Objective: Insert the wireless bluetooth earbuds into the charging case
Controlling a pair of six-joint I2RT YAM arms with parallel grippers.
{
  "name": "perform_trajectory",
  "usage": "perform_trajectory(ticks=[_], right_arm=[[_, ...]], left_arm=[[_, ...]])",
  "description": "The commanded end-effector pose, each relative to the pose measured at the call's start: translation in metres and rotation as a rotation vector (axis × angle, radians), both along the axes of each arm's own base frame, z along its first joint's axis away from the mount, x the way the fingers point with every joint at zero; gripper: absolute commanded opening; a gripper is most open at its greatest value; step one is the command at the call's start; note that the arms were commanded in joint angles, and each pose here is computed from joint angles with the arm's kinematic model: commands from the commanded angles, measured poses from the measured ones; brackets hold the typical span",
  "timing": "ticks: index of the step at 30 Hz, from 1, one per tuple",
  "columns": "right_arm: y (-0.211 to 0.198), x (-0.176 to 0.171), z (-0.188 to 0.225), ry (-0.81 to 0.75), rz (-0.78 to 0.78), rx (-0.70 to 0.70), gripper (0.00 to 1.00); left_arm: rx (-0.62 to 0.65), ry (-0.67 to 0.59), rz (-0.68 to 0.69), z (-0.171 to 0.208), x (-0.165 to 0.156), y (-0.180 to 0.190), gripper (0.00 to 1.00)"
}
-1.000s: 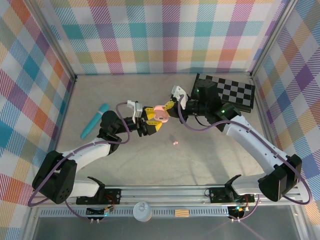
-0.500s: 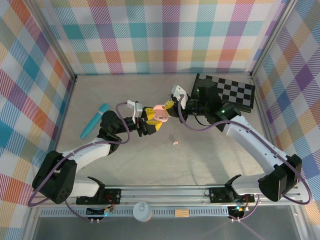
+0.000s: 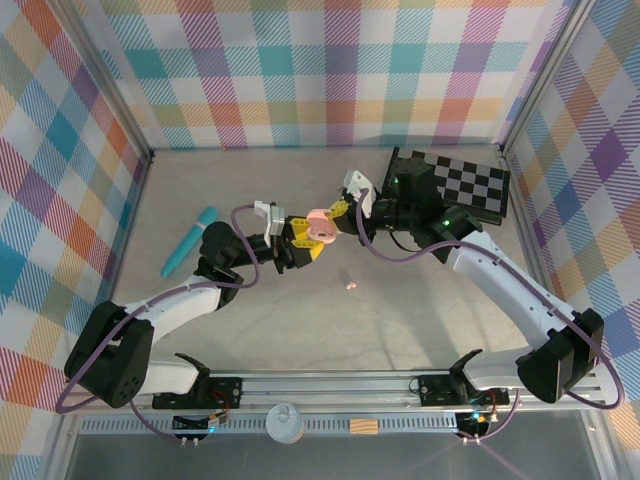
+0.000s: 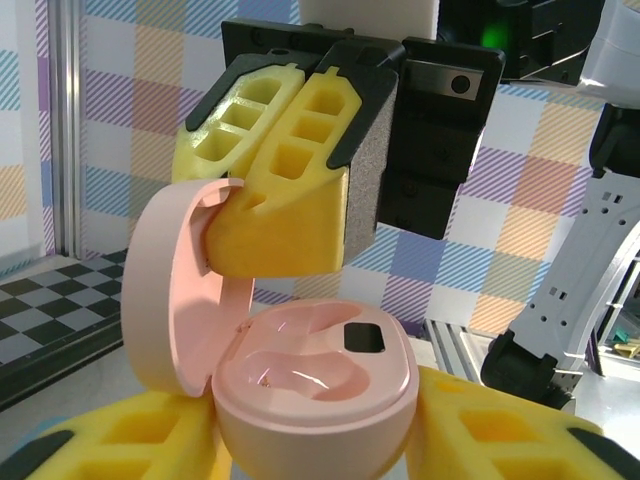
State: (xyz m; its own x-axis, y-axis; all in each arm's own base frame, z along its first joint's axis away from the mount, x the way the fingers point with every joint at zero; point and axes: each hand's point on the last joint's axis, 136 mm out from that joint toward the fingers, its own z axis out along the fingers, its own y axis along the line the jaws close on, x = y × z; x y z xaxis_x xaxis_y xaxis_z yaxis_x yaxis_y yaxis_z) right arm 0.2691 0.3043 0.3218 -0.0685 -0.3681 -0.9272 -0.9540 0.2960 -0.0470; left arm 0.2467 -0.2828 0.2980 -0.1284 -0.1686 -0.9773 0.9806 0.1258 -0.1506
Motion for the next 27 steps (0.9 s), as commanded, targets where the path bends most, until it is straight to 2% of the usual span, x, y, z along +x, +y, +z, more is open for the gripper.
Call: perform_trajectory(ticks=[1,5,9,13,20,25,27], right_arm=[[0.002,-0.011,0.003,-0.004,0.042,0.011,0.0],[0.001,-0.011,0.007,-0.01,0.035,0.021,0.05],[0.0,-0.01,0.011,-0.013,0.019,0.031,0.15],[-0.002,-0.009,0.016,-0.021,0.003,0.044,0.33],[-0.004,-0.011,0.03,-0.03,-0.013,0.081,0.46],[-0.012,-0.021,0.044,-0.033,-0.028,0.132,0.62],[-0.02,-0.024,0.052,-0.028,-0.066,0.171,0.64]], left_arm=[[-0.031,-0.057,0.001,0.015,0.0,0.002,0.4],[-0.027,-0.061,0.003,0.012,0.0,0.002,0.38],[-0.023,-0.066,0.005,0.01,0.001,0.002,0.37],[-0.018,-0.082,0.01,0.008,0.0,0.002,0.37],[-0.012,-0.116,0.026,0.003,0.001,0.003,0.37],[-0.02,-0.137,0.049,0.002,0.003,0.006,0.38],[-0.026,-0.137,0.057,0.002,0.004,0.008,0.38]])
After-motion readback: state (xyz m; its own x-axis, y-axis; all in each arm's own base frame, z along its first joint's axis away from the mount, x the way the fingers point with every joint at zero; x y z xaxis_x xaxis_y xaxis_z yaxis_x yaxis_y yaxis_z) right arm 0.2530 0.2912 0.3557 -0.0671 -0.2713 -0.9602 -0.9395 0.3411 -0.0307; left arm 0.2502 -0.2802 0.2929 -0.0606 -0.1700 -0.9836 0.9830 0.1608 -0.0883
